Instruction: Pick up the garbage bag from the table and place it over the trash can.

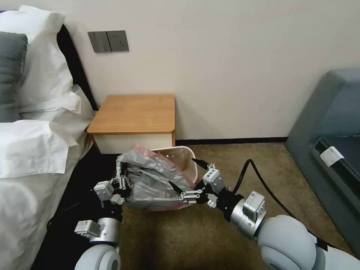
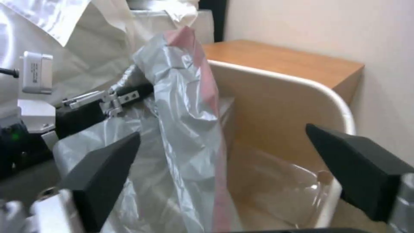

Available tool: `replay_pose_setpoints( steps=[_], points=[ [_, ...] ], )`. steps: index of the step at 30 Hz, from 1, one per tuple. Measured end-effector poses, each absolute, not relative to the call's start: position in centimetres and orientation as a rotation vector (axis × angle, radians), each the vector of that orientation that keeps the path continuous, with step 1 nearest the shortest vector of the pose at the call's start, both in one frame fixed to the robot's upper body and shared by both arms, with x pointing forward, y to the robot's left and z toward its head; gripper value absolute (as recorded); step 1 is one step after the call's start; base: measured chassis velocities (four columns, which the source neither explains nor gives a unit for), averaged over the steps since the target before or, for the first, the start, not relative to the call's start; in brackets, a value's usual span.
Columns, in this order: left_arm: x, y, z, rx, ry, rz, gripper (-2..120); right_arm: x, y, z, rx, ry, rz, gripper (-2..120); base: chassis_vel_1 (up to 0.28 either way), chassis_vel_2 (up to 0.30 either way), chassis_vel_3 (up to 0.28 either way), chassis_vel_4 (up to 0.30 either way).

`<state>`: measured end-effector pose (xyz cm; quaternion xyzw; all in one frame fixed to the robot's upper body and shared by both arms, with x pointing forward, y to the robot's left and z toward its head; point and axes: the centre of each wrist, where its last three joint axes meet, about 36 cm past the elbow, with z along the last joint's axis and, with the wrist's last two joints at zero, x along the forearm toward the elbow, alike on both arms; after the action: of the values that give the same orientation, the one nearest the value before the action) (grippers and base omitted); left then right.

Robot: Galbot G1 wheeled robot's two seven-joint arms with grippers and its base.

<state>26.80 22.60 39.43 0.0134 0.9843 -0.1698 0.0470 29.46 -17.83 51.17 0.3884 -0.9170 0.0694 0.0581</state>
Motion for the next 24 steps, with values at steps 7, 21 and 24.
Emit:
replay_pose_setpoints(
  steps=[7,21,24],
  points=[
    [26.78,22.5,39.61,0.049,2.997,-0.514,7,29.73,-17.83,50.97,1.173,-2.776,0.206,72,0.0,0.0,0.0,0.0],
    [26.77,22.6,39.67,0.059,2.996,-0.506,7,29.66,-17.66,50.69,1.179,-2.765,0.193,10,0.0,0.0,0.0,0.0],
    [26.74,22.59,39.45,0.06,2.997,-0.503,7,29.76,-17.73,50.76,1.175,-2.772,0.196,2,0.0,0.0,0.0,0.0]
  ],
)
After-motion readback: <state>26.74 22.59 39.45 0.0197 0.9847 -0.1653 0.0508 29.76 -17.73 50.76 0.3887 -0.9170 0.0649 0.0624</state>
